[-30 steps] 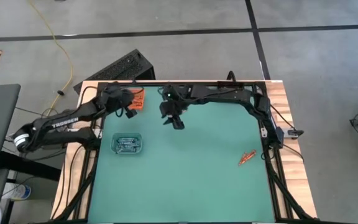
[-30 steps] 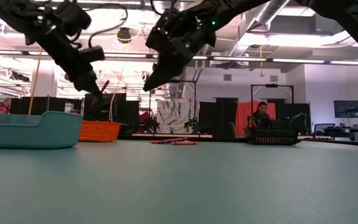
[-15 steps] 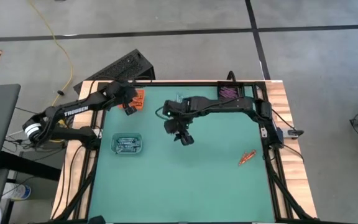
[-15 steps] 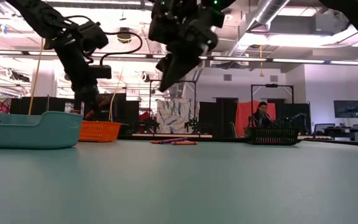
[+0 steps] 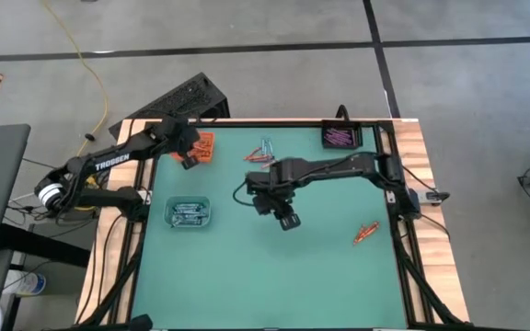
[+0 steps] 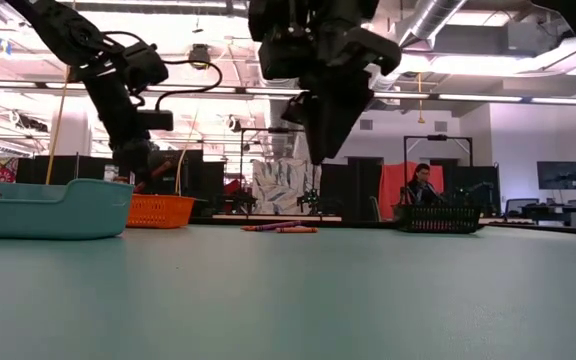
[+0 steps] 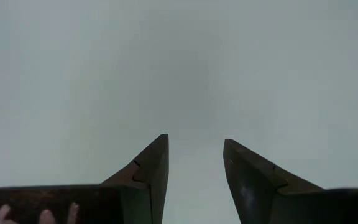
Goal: Sort crayons
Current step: Put the orange crayon into the orange basket
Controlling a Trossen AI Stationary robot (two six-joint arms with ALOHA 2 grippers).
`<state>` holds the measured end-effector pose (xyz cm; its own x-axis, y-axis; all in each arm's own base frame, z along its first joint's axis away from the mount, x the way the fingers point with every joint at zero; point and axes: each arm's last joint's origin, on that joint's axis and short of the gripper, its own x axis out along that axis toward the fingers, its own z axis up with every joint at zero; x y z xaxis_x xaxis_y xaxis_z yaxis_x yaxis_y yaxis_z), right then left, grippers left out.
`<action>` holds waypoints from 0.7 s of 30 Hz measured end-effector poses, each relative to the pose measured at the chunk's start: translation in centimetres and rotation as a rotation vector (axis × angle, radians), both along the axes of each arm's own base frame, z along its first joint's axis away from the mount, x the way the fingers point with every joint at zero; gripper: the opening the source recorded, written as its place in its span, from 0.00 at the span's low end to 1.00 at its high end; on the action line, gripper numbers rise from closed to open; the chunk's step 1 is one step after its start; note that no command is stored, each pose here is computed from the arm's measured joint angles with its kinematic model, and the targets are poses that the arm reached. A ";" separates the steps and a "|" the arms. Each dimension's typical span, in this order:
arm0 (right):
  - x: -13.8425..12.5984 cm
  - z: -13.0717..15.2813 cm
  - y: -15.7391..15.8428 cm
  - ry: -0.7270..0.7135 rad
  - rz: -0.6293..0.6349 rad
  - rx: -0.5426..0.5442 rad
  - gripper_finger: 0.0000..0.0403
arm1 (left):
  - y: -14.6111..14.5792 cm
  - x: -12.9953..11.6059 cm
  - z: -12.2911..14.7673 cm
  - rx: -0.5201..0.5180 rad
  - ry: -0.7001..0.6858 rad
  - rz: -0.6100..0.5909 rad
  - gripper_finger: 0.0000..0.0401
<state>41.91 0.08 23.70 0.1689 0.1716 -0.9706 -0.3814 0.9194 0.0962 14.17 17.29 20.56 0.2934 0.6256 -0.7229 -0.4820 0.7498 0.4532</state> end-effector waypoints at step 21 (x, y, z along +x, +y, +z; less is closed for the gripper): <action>-0.9 -0.1 5.4 0.071 -0.019 -0.054 0.41 | 0.2 -0.7 -0.3 -0.007 0.086 -0.044 0.02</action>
